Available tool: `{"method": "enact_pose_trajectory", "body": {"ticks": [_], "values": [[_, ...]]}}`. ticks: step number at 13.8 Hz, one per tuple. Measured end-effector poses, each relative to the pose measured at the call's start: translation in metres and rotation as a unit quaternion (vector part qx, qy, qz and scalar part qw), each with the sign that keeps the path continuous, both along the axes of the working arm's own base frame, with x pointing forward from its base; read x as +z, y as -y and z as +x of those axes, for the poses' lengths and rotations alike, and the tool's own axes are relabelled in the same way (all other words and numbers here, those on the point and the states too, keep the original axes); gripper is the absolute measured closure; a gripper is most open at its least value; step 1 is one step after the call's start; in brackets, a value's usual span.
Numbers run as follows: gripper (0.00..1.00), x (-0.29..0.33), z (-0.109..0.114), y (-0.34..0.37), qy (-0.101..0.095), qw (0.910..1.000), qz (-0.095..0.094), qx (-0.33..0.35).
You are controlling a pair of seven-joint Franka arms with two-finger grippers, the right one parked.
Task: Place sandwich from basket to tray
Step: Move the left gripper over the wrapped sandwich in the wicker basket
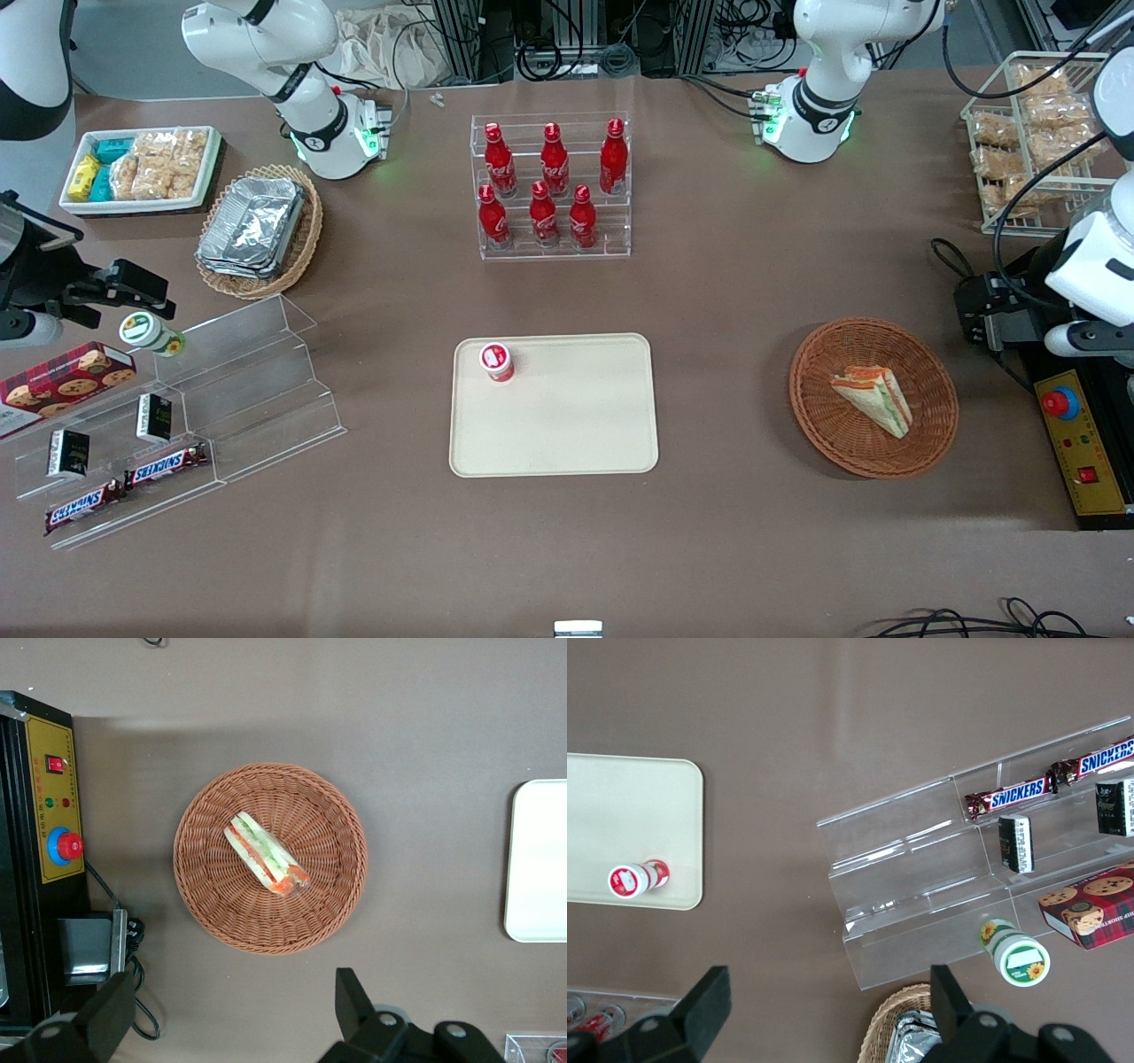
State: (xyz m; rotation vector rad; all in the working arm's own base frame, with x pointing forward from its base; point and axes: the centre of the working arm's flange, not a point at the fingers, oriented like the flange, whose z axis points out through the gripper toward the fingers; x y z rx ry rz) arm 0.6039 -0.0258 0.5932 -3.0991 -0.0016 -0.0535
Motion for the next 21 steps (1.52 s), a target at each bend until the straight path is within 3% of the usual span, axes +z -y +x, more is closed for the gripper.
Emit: {"method": "enact_pose_trajectory", "body": {"ticks": [8, 15, 21], "values": [[0.00, -0.001, 0.000, -0.001, -0.004, 1.0000, 0.000, 0.001], [0.00, -0.050, -0.003, -0.008, -0.057, 0.9984, 0.002, 0.007], [0.00, -0.132, -0.004, -0.007, -0.056, 0.9977, 0.002, 0.039]]}}
